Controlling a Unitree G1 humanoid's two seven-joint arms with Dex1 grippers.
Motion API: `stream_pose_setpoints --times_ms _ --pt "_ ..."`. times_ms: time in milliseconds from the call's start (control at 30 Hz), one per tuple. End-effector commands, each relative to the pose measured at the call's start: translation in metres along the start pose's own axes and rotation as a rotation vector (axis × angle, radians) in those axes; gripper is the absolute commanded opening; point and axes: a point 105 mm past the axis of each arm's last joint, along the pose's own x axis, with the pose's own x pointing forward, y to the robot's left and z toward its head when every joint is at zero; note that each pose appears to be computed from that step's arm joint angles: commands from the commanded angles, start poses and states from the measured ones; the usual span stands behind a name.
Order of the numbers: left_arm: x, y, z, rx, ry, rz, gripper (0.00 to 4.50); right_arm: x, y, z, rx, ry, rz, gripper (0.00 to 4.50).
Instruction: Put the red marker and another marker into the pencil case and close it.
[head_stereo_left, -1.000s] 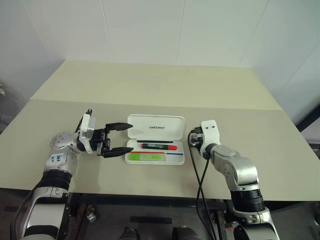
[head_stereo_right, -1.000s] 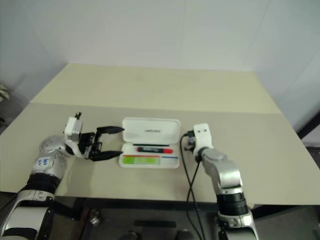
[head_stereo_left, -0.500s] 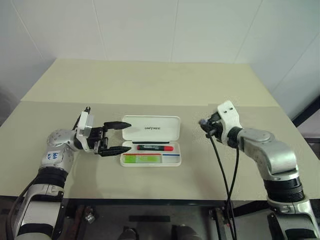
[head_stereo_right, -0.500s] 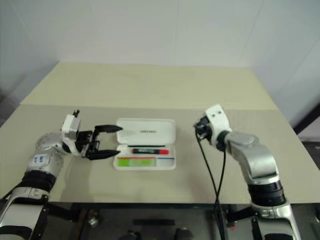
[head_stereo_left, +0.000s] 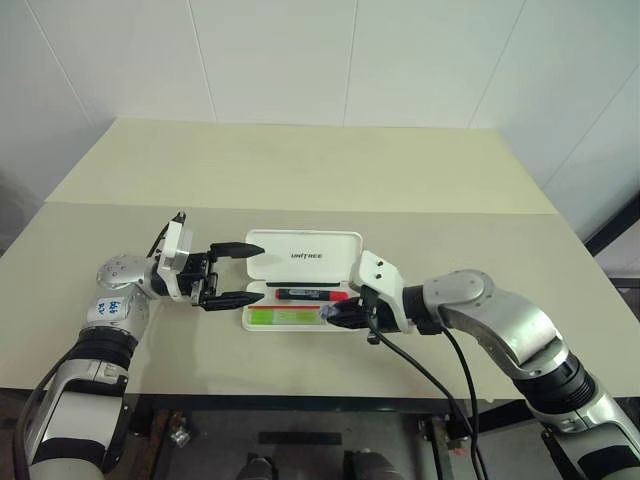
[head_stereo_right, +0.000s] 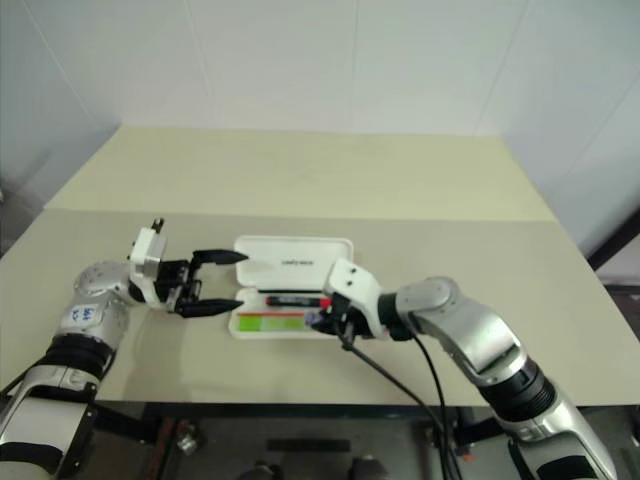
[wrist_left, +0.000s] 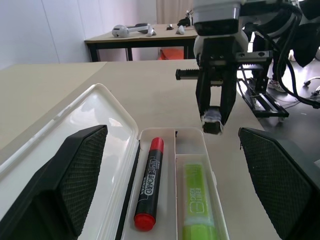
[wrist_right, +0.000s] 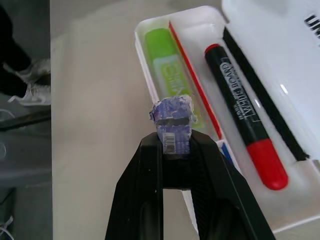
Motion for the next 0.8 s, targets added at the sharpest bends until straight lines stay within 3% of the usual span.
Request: stream_pose_setpoints --times_ms 33,400,433,767,800 --pt "-0.005 -0.009 0.011 0.044 -0.013 -0.102 4.50 -0.001 -0.009 0.006 -0.058 -0.002 -0.009 0.38" --pt "-0.008 -0.012 0.011 0.047 -0.021 -0.095 4.50 0.000 -0.021 -0.004 -0.063 0.041 0.002 0.38" --pt "-0.008 -0.012 0.010 0.047 -0.021 -0.094 4.50 0.000 -0.022 -0.006 -0.058 0.048 -0.003 1.10" --pt "-0.005 -0.012 0.010 0.048 -0.026 -0.095 4.50 -0.004 -0.024 -0.005 -0.060 0.048 -0.017 4.46" --pt "-0.005 -0.012 0.010 0.049 -0.026 -0.095 4.50 -0.005 -0.024 -0.003 -0.063 0.045 -0.020 4.46"
